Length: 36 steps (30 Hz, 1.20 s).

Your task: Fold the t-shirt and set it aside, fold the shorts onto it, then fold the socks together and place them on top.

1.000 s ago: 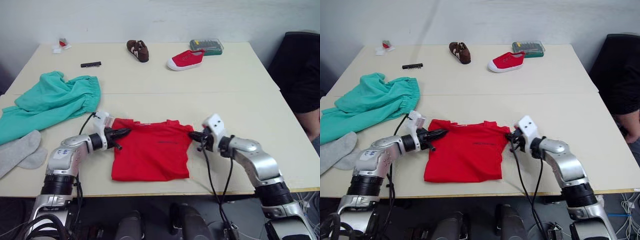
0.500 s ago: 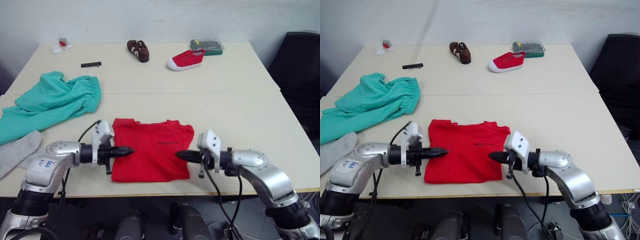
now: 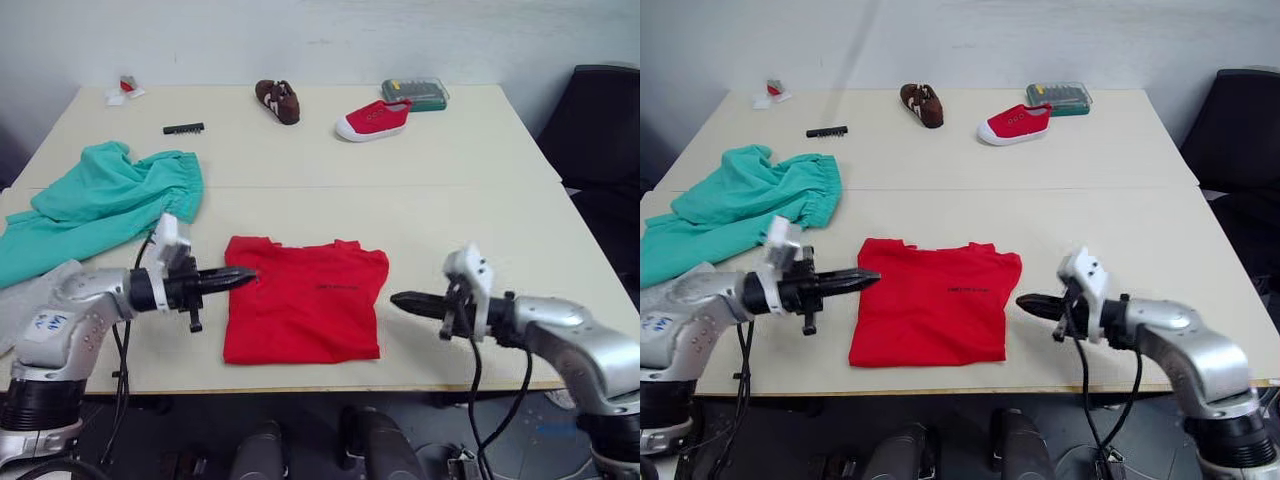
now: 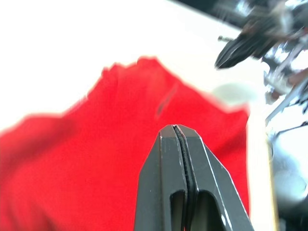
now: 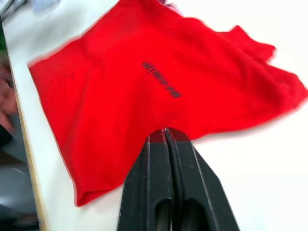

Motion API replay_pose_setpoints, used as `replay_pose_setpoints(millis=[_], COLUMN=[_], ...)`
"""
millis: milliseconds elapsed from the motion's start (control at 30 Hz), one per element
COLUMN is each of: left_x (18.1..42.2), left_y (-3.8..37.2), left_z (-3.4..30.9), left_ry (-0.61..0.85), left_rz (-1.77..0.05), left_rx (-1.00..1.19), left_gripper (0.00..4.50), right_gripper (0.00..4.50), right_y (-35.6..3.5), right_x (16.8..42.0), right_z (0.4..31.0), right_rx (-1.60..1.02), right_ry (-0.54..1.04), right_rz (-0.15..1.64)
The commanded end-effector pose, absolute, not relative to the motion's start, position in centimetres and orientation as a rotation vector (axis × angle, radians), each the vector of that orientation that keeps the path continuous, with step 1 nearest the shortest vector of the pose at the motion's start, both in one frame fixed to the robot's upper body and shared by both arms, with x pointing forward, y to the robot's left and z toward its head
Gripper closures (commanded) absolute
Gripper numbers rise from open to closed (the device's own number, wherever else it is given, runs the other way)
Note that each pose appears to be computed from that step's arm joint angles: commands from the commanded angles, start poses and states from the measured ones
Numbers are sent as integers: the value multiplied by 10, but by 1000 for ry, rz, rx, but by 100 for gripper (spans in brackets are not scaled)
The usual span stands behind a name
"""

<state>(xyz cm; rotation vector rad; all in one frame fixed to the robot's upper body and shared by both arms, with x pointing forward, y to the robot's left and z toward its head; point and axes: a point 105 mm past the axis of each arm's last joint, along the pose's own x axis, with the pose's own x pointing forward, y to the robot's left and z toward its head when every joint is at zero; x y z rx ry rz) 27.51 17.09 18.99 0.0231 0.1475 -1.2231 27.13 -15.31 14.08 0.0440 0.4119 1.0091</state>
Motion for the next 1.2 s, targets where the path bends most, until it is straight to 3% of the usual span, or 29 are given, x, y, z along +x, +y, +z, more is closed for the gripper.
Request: replay_pose_setpoints(millis=[33, 200, 333, 400, 433, 667, 767, 1100, 1133, 1200], left_x=[254, 247, 245, 247, 250, 252, 253, 257, 258, 259], left_y=[157, 146, 150, 151, 151, 152, 153, 148, 147, 146], left_z=[212, 212, 202, 204, 206, 205, 206, 199, 199, 199], left_ry=[119, 105, 115, 93, 67, 38, 31, 18, 16, 12], left_rz=[-1370, -1400, -1381, -1356, -1330, -1290, -1285, -1309, -1313, -1319], left_rx=[19, 86, 155, 165, 167, 207, 218, 243, 243, 244], left_gripper=[363, 204, 72, 13, 6, 6, 0, 0, 0, 0], right_gripper=[321, 142, 2, 0, 0, 0, 61, 419, 444, 448], right_y=[-161, -153, -120, -105, -95, -56, -53, -62, -62, -65], right_x=[273, 280, 286, 289, 291, 304, 304, 313, 312, 311], right_z=[135, 108, 94, 92, 91, 93, 92, 104, 106, 108], right_rx=[232, 302, 274, 280, 295, 328, 311, 250, 253, 250], right_ry=[533, 665, 680, 681, 683, 666, 661, 560, 555, 549], right_rz=[971, 936, 1014, 1053, 1079, 1155, 1165, 1103, 1104, 1097])
